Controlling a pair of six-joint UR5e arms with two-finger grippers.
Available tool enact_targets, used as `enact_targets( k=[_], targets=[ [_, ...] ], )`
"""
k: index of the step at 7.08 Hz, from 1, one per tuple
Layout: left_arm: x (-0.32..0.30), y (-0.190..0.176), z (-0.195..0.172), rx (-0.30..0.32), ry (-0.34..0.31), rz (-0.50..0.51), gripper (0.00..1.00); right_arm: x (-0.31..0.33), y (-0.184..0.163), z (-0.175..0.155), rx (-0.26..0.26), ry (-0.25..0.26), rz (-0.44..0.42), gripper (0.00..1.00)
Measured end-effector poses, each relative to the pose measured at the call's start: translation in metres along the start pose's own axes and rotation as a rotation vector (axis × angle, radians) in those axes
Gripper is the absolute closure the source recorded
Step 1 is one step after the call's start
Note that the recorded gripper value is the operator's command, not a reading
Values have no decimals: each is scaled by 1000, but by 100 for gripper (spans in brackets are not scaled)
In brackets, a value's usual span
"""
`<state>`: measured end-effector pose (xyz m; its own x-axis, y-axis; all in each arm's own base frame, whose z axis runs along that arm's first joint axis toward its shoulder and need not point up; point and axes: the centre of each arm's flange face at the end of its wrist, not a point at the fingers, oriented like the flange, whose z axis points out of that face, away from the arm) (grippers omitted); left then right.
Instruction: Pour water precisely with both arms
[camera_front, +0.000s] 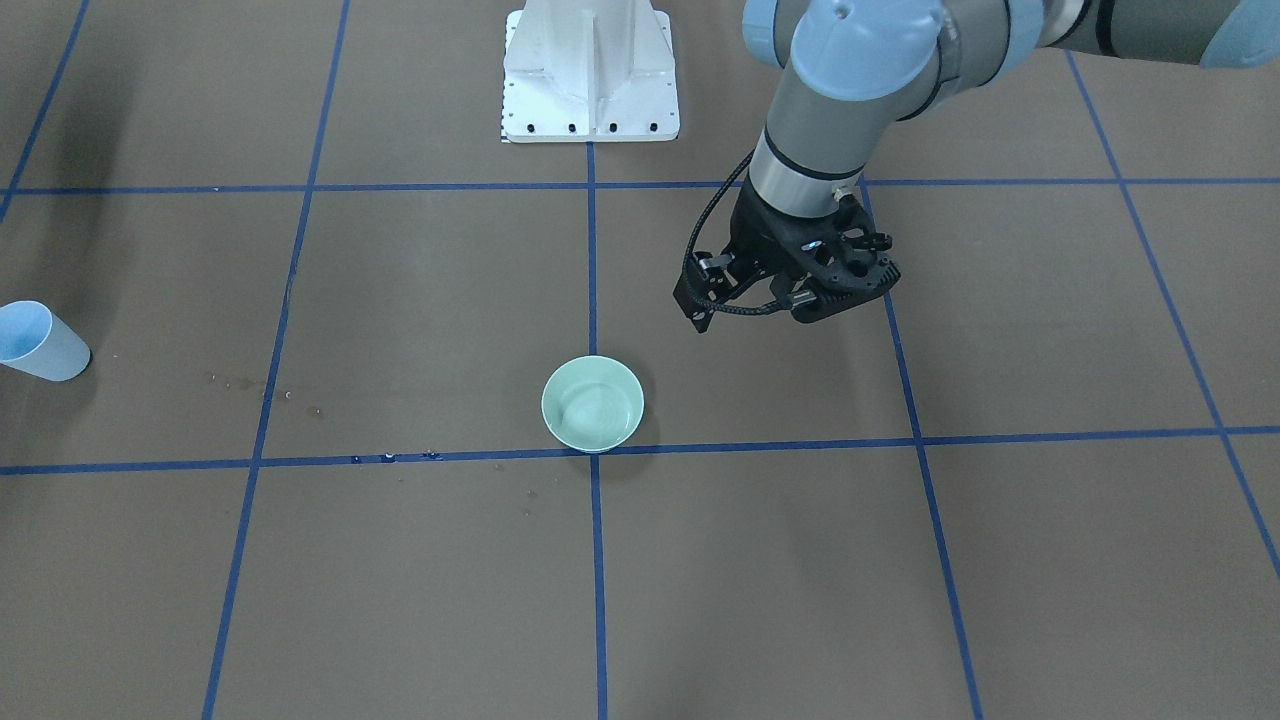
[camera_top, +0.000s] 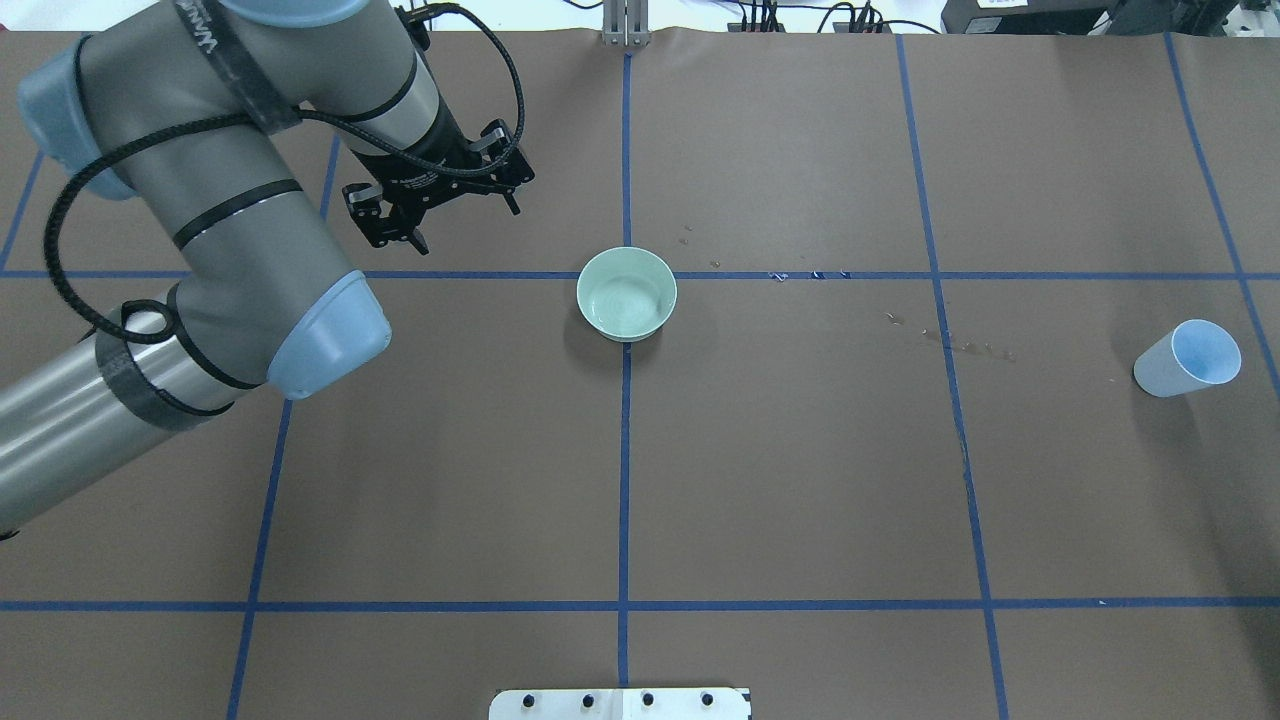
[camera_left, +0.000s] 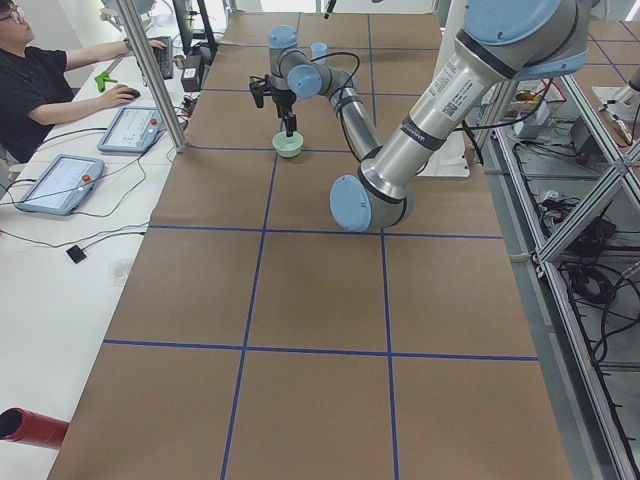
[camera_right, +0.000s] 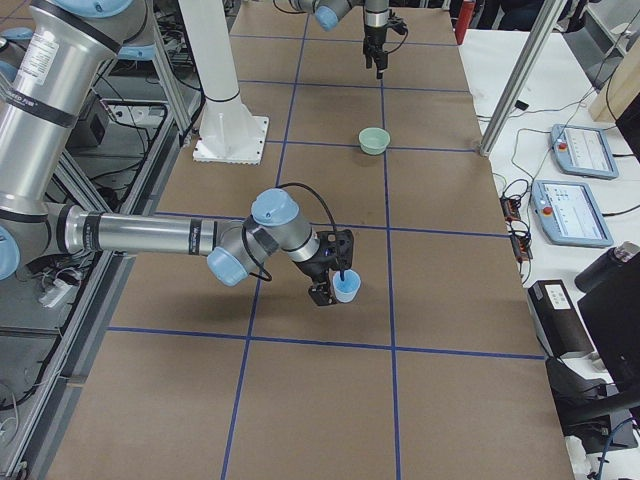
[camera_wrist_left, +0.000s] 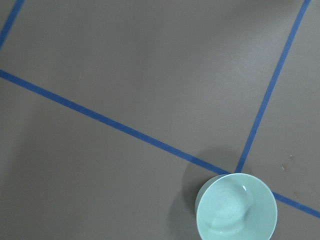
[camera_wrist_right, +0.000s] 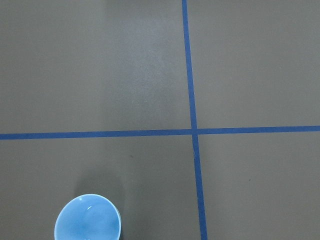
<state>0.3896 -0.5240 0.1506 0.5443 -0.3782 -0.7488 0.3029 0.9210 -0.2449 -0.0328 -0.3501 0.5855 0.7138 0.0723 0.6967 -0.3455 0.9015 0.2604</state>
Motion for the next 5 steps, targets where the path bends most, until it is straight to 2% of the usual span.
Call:
enact_targets(
  k=[2,5],
  targets=[
    [-15,4,-4,1,-3,8,0,-28,31,21,29,-14,43,1],
    [-21,4,-4,2,-6,7,0,-64,70,53,78,13,54,0]
  ],
)
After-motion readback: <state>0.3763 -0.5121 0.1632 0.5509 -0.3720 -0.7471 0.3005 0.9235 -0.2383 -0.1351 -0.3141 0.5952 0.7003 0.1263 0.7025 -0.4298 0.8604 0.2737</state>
